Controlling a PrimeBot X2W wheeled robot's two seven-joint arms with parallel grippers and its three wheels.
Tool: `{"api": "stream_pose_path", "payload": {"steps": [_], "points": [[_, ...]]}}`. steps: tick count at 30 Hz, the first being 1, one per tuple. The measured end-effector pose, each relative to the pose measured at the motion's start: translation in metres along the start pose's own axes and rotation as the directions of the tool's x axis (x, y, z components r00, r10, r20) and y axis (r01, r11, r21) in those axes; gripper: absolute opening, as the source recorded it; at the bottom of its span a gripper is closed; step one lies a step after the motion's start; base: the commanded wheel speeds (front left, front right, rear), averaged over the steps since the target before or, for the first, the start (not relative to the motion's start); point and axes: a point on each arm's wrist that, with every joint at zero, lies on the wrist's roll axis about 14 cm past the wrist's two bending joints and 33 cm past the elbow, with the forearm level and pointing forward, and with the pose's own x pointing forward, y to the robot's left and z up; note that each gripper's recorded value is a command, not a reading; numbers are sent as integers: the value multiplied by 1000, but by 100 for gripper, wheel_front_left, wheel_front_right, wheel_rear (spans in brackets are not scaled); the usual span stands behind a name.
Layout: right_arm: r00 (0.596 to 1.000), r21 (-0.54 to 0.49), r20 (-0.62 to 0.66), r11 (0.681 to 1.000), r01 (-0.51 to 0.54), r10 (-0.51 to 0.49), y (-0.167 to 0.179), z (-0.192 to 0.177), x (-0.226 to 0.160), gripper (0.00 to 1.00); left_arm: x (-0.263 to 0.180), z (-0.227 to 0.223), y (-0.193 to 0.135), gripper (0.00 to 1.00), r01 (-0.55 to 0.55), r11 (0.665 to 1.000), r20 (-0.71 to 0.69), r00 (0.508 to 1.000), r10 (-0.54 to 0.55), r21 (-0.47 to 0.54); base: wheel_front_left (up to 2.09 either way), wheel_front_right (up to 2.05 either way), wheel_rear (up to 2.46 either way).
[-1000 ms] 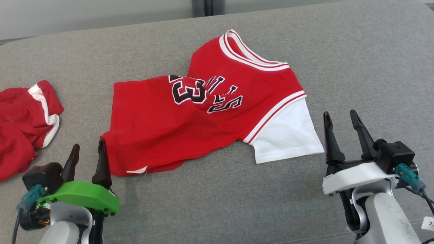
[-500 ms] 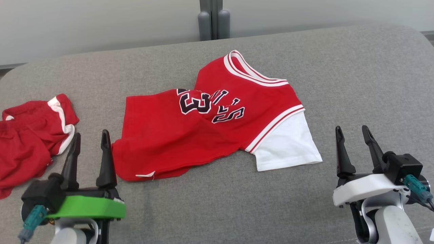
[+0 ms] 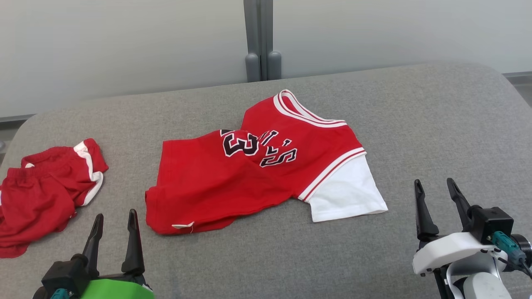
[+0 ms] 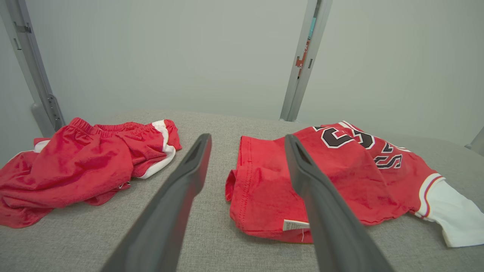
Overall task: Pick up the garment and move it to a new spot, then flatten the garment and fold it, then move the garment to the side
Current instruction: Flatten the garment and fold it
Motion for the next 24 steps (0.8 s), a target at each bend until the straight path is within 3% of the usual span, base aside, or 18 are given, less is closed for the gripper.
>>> {"api": "stream_pose_path", "payload": {"steps": [24], "points": [[997, 2, -40, 998, -62, 62, 21, -3, 3, 100, -9, -26, 4, 100, -15, 1000, -80, 997, 13, -17, 0, 0, 0]]}}
